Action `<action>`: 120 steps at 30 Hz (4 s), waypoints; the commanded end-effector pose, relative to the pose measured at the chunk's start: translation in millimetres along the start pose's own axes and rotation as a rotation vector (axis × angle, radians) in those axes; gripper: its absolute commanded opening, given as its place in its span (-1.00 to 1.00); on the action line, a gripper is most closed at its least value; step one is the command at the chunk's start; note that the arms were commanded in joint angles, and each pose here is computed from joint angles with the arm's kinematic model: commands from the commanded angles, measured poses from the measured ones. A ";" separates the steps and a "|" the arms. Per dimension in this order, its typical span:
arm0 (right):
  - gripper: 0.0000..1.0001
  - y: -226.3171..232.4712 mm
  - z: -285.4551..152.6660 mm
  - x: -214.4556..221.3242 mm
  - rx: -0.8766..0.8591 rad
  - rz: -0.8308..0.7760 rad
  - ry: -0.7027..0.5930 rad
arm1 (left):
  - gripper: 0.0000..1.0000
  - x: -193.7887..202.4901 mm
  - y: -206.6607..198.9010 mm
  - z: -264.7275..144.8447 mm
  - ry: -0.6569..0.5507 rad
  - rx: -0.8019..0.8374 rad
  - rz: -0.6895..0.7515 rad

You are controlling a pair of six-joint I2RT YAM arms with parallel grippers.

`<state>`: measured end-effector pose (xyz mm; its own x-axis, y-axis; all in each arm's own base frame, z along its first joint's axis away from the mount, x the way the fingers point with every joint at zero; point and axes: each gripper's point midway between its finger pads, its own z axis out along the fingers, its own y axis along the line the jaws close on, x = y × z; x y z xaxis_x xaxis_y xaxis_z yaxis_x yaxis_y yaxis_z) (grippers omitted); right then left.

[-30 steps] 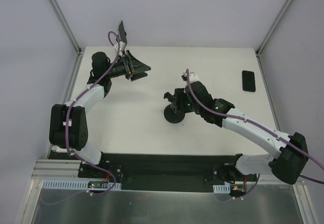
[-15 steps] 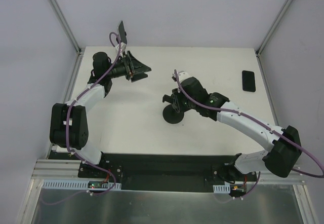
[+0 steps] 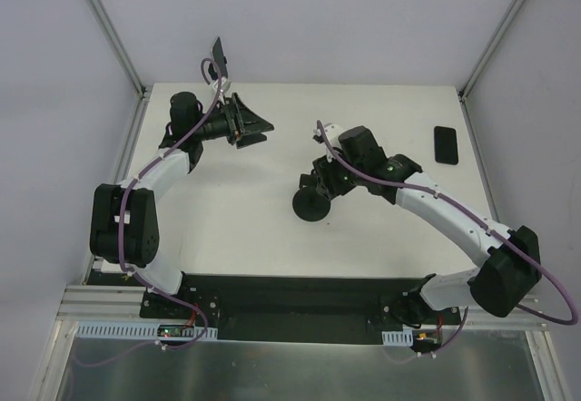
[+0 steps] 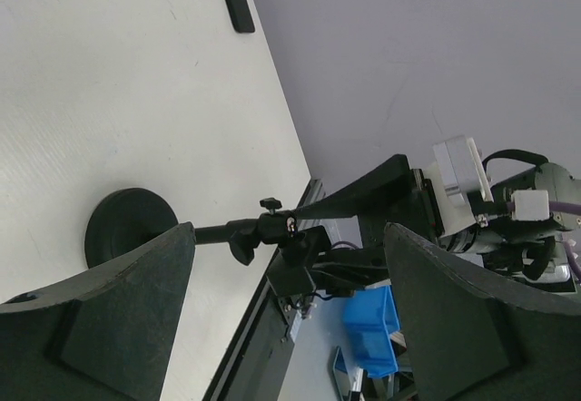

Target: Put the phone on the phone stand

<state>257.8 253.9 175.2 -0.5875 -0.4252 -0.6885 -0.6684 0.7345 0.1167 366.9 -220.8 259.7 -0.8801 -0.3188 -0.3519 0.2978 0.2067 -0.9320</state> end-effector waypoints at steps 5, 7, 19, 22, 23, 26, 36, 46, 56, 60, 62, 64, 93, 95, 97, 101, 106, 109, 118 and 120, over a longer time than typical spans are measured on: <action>0.69 -1.6 -43.0 -36.1 -0.017 -0.036 -0.136 | 0.66 -2.1 -19.4 2.3 0.017 0.035 0.086; 0.80 -10.9 -55.7 -42.7 0.040 -0.030 -0.179 | 0.66 -1.4 -18.6 3.0 0.022 0.035 0.076; 0.93 -187.2 -133.7 -47.1 0.586 0.729 -0.621 | 0.67 2.0 -27.9 3.2 0.031 0.048 0.083; 0.93 -242.3 -140.0 -33.3 0.748 0.802 -0.629 | 0.68 2.7 -30.7 3.1 0.036 0.054 0.079; 0.93 -264.3 -147.7 -29.2 0.807 0.827 -0.651 | 0.68 2.8 -31.9 2.8 0.036 0.056 0.082; 0.93 -314.8 -144.3 -11.4 0.889 0.957 -0.657 | 0.68 2.5 -34.1 2.1 0.032 0.058 0.094; 0.93 -438.5 -73.6 42.8 0.922 1.180 -0.511 | 0.68 3.9 -39.6 0.7 0.035 0.072 0.081; 0.93 -508.0 -52.9 69.1 0.999 1.219 -0.439 | 0.68 3.5 -35.6 2.4 0.040 0.071 0.057; 0.93 -513.5 -18.7 90.5 0.839 1.370 -0.357 | 0.68 5.5 -23.5 7.7 0.041 0.059 0.040; 0.93 -511.5 -12.9 102.3 0.843 1.359 -0.277 | 0.68 6.5 -12.1 12.2 0.056 0.049 0.015; 0.93 -511.9 -12.3 108.5 0.855 1.351 -0.235 | 0.68 7.2 -11.1 12.9 0.060 0.047 0.016; 0.93 -510.2 -11.3 111.3 0.849 1.331 -0.201 | 0.68 7.3 -8.9 13.4 0.062 0.043 0.013; 0.97 -461.9 3.3 130.9 0.816 0.989 0.384 | 0.70 9.2 -7.5 15.4 0.076 0.031 0.006; 0.95 -460.8 7.4 136.4 0.805 0.991 0.399 | 0.70 9.2 -8.7 15.1 0.075 0.032 0.010; 0.79 -458.9 11.6 136.8 0.779 0.993 0.407 | 0.70 9.5 -9.5 14.9 0.079 0.035 0.011; 0.50 -456.0 18.0 135.0 0.739 0.994 0.421 | 0.70 9.7 -11.6 14.3 0.079 0.038 0.012; -0.03 -451.4 18.2 138.4 0.727 0.994 0.450 | 0.70 10.1 -16.3 13.4 0.078 0.045 0.026; -0.33 -446.8 16.5 128.3 0.693 1.002 0.421 | 0.70 10.1 -16.5 13.4 0.079 0.045 0.021; -0.99 -395.0 13.3 99.6 0.534 1.057 0.288 | 0.70 9.7 -23.0 11.8 0.075 0.054 0.039; -0.99 -375.3 18.4 98.5 0.507 1.112 0.240 | 0.70 9.8 -25.0 11.2 0.075 0.057 0.044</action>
<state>476.8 -100.5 25.6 -0.8522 0.4567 -0.2554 0.4575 0.8872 0.0599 362.5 -236.6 245.3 -0.9226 -0.2679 -0.2774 0.2304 0.1938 -0.9536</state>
